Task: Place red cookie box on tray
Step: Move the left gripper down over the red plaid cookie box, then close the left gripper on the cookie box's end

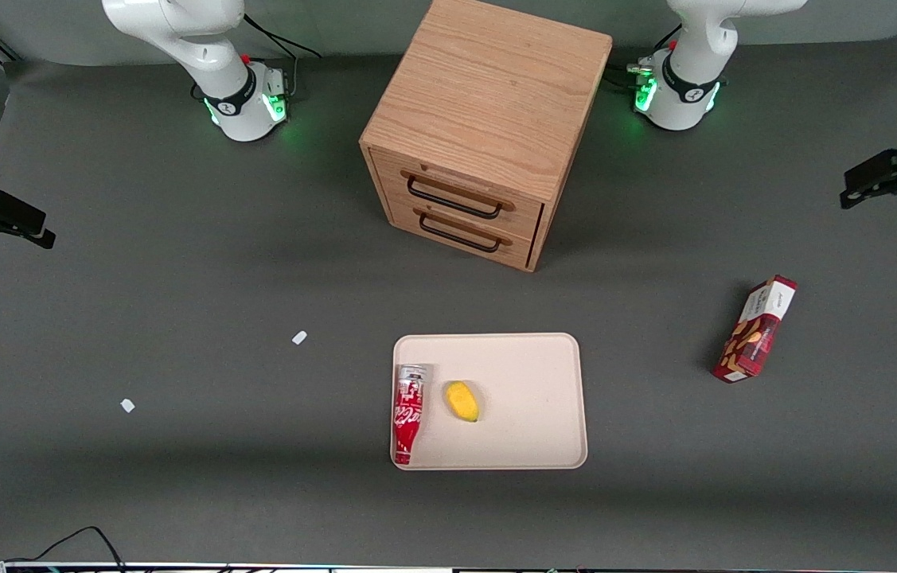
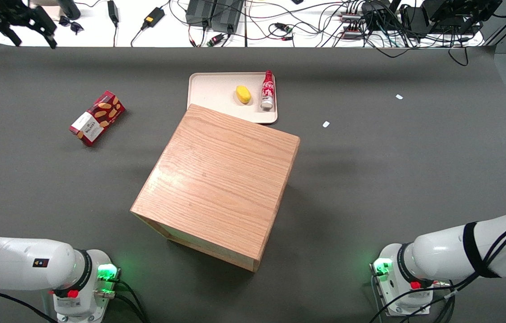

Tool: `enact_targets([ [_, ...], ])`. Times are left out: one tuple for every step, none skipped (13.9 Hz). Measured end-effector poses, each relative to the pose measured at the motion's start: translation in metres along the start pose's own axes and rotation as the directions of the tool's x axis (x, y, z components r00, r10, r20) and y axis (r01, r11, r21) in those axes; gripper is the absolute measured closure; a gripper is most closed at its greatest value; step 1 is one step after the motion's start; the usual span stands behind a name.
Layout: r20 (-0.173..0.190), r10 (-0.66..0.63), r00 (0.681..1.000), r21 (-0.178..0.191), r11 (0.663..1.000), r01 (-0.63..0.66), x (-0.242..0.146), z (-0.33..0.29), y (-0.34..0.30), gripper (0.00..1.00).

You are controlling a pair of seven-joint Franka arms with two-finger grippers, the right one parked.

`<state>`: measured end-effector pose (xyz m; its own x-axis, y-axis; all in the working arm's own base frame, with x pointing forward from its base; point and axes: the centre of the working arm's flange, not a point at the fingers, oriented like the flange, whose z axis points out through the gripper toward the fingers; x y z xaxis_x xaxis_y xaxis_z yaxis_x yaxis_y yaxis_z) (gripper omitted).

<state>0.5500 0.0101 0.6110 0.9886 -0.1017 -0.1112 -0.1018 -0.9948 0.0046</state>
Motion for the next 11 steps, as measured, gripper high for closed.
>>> enact_targets([
  [0.001, 0.033, 0.999, 0.004, 0.999, -0.033, 0.011, 0.018, -0.001, 0.0],
  [-0.008, 0.083, 0.997, 0.015, 0.996, -0.083, 0.023, 0.041, -0.004, 0.0],
  [-0.022, 0.133, 0.991, 0.026, 0.991, -0.132, 0.035, 0.067, -0.008, 0.0],
  [-0.041, 0.167, 0.985, 0.036, 0.985, -0.166, 0.045, 0.096, -0.013, 0.0],
  [-0.057, 0.189, 0.98, 0.049, 0.981, -0.186, 0.052, 0.124, -0.018, 0.0],
  [-0.068, 0.206, 0.976, 0.068, 0.977, -0.202, 0.058, 0.152, -0.021, 0.0],
  [-0.075, 0.225, 0.971, 0.09, 0.972, -0.218, 0.063, 0.178, -0.022, 0.0],
  [-0.084, 0.247, 0.965, 0.107, 0.966, -0.237, 0.068, 0.201, -0.022, 0.0],
  [-0.094, 0.266, 0.959, 0.117, 0.96, -0.255, 0.073, 0.225, -0.022, 0.0],
  [-0.105, 0.281, 0.954, 0.125, 0.955, -0.267, 0.077, 0.247, -0.022, 0.0],
  [-0.115, 0.293, 0.949, 0.133, 0.952, -0.277, 0.079, 0.27, -0.022, 0.0],
])
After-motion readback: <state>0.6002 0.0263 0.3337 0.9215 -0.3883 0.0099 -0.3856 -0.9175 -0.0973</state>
